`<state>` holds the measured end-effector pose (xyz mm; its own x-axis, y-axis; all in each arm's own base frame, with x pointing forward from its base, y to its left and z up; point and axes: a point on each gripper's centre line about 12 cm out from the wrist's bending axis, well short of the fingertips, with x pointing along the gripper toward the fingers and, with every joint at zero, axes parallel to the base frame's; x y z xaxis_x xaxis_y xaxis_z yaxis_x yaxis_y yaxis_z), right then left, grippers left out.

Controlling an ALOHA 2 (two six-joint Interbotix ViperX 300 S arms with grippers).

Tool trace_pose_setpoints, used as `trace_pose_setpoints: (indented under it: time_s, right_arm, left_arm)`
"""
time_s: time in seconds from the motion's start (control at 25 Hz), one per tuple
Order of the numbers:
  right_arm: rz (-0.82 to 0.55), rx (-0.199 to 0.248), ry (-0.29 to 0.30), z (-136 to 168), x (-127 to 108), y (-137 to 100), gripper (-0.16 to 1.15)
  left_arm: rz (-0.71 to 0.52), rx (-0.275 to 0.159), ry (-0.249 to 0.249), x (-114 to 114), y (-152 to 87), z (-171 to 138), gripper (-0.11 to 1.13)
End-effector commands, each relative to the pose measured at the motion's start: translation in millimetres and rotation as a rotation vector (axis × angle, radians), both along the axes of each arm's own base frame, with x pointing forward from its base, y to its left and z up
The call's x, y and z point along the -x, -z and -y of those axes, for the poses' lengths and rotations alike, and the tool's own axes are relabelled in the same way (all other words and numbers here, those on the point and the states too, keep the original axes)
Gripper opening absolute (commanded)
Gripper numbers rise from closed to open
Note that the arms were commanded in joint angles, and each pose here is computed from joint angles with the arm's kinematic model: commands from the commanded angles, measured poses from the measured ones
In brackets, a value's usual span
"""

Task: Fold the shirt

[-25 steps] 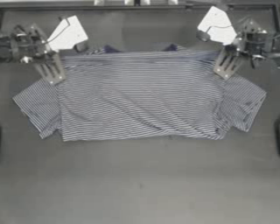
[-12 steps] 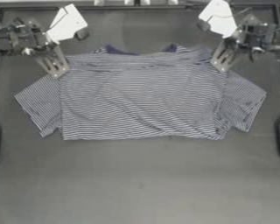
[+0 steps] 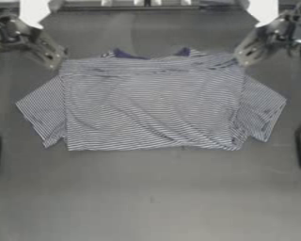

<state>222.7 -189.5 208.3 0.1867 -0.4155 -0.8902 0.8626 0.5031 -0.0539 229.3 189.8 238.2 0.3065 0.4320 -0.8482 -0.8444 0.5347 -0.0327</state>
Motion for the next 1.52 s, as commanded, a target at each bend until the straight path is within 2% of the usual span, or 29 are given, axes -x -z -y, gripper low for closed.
trace_pose_setpoints:
  time_s: [0.04, 0.16, 0.32, 0.56, 0.68, 0.84, 1.24, 1.52]
  right_arm:
    - [-0.004, -0.003, 0.069, -19, 2, -25, 0.84]
    - [-0.051, 0.011, 0.113, -35, 2, -28, 0.84]
    - [-0.024, 0.009, 0.162, -57, 0, -30, 0.84]
    - [0.106, -0.083, 0.258, -83, 14, -19, 0.84]
    - [0.165, -0.143, 0.316, -93, 26, -14, 0.84]
    - [0.192, -0.188, 0.374, -101, 39, -7, 0.84]
    - [0.129, -0.205, 0.4, -102, 45, 15, 0.85]
    - [0.114, -0.22, 0.418, -100, 48, 33, 1.0]
  left_arm:
    - [0.096, 0.029, -0.034, 3, -18, 15, 0.93]
    - [0.074, 0.062, -0.053, 6, -16, 28, 0.93]
    - [0.021, 0.066, -0.063, 6, -16, 48, 0.93]
    - [-0.023, 0.024, -0.083, 7, -17, 76, 0.93]
    - [-0.021, 0.038, -0.098, 8, -12, 85, 0.93]
    - [-0.033, 0.057, -0.121, 11, 2, 94, 0.93]
    - [-0.057, 0.079, -0.173, 20, 28, 105, 0.95]
    - [-0.028, 0.109, -0.178, 23, 51, 109, 0.96]
